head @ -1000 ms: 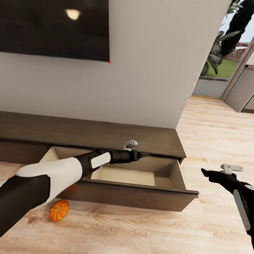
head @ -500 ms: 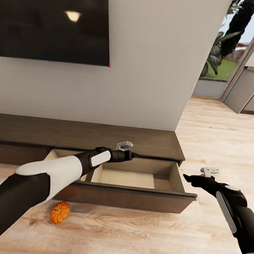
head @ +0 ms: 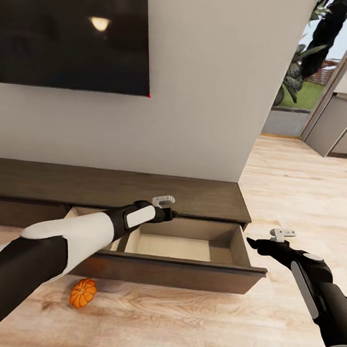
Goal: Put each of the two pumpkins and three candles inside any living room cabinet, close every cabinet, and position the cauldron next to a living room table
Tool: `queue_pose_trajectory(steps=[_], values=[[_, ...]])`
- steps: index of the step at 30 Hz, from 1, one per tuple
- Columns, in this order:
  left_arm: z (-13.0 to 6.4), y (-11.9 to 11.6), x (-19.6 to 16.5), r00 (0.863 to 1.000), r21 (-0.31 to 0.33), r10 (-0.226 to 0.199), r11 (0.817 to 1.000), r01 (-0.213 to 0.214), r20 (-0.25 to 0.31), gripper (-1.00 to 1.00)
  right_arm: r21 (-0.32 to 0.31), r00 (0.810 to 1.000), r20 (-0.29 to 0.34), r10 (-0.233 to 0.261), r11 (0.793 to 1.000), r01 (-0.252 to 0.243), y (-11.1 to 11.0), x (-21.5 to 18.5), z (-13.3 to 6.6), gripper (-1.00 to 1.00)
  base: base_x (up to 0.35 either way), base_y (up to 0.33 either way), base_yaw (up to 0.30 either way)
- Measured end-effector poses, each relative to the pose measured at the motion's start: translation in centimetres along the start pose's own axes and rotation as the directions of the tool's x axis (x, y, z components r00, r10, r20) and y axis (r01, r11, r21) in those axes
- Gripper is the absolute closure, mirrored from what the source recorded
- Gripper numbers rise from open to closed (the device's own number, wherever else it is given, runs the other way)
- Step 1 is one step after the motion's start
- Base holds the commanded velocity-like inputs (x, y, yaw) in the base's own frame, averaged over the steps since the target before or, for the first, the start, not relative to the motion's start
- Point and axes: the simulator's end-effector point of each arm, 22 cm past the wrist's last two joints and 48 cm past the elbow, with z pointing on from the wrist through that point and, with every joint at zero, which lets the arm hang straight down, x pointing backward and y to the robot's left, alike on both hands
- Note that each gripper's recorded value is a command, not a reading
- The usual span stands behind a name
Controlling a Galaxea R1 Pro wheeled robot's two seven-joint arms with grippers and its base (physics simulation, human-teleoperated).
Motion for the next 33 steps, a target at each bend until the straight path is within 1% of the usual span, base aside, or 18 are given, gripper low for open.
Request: queue_pose_trajectory(steps=[3, 4, 6, 8, 12, 19, 20, 21, 23, 30, 33], values=[[-0.8, 0.4, 0.3, 1.0, -0.092, 0.017, 0.996, -0.019, -0.012, -1.0, -0.007, 1.0, 0.0, 0.005, 1.0, -0.005, 0.5, -0.4, -0.2, -1.0, 0.0, 0.0, 0.0], [-1.3, 0.3, 0.3, 1.0, -0.12, 0.016, 0.993, -0.017, -0.016, -1.0, -0.01, 1.0, 0.001, 0.007, 1.0, -0.007, 0.8, -0.6, -0.3, -1.0, 0.0, 0.0, 0.0], [-1.9, 0.4, 0.0, 1.0, -0.15, 0.004, 0.989, -0.007, -0.018, -1.0, -0.012, 1.0, -0.001, 0.008, 1.0, -0.008, 0.9, -0.8, -0.4, -1.0, 0.0, 0.0, 0.0], [-2.2, 0.5, -0.2, 1.0, -0.163, -0.003, 0.987, 0.0, -0.018, -1.0, -0.012, 1.0, -0.001, 0.009, 1.0, -0.009, 1.0, -1.1, -0.6, -1.0, 0.0, 0.0, 0.0], [-2.8, 0.6, -0.7, 1.0, -0.173, -0.009, 0.985, 0.005, -0.019, -1.0, -0.015, 1.0, -0.002, 0.012, 1.0, -0.012, 1.1, -1.7, -1.0, -1.0, 0.0, 0.0, 0.0], [-3.7, 0.1, -1.6, 1.0, -0.171, -0.018, 0.985, 0.014, -0.02, -1.0, -0.019, 1.0, 0.001, 0.015, 1.0, -0.015, 1.2, -2.9, -1.7, -1.0, 0.0, 0.0, 0.0], [-3.8, 0.1, -1.7, 1.0, -0.172, -0.018, 0.985, 0.015, -0.02, -1.0, -0.019, 1.0, 0.002, 0.015, 1.0, -0.015, 1.2, -3.1, -1.8, -1.0, 0.0, 0.0, 0.222], [-4.0, 0.0, -1.8, 1.0, -0.171, -0.02, 0.985, 0.016, -0.021, -1.0, -0.045, 0.999, 0.003, 0.037, 0.998, -0.037, 3.2, -3.0, -1.5, -1.0, 0.0, 0.0, 0.246], [-4.2, -0.2, -2.1, 1.0, -0.17, -0.019, 0.985, 0.015, -0.021, -1.0, -0.056, 0.999, 0.003, 0.047, 0.997, -0.047, 4.3, -3.2, -1.5, -1.0, 0.0, 0.0, 0.269], [-5.2, -0.9, -2.8, 1.0, -0.163, -0.016, 0.987, 0.013, -0.022, -1.0, -0.061, 0.999, 0.0, 0.052, 0.997, -0.052, 4.8, -4.1, -2.1, -1.0, 0.0, 0.0, 0.285], [-5.4, -2.1, -2.7, 1.0, -0.139, -0.01, 0.99, 0.006, -0.024, -1.0, -0.059, 0.999, -0.002, 0.052, 0.997, -0.052, 4.7, -4.2, -2.2, -1.0, 0.0, 0.0, 0.288]])
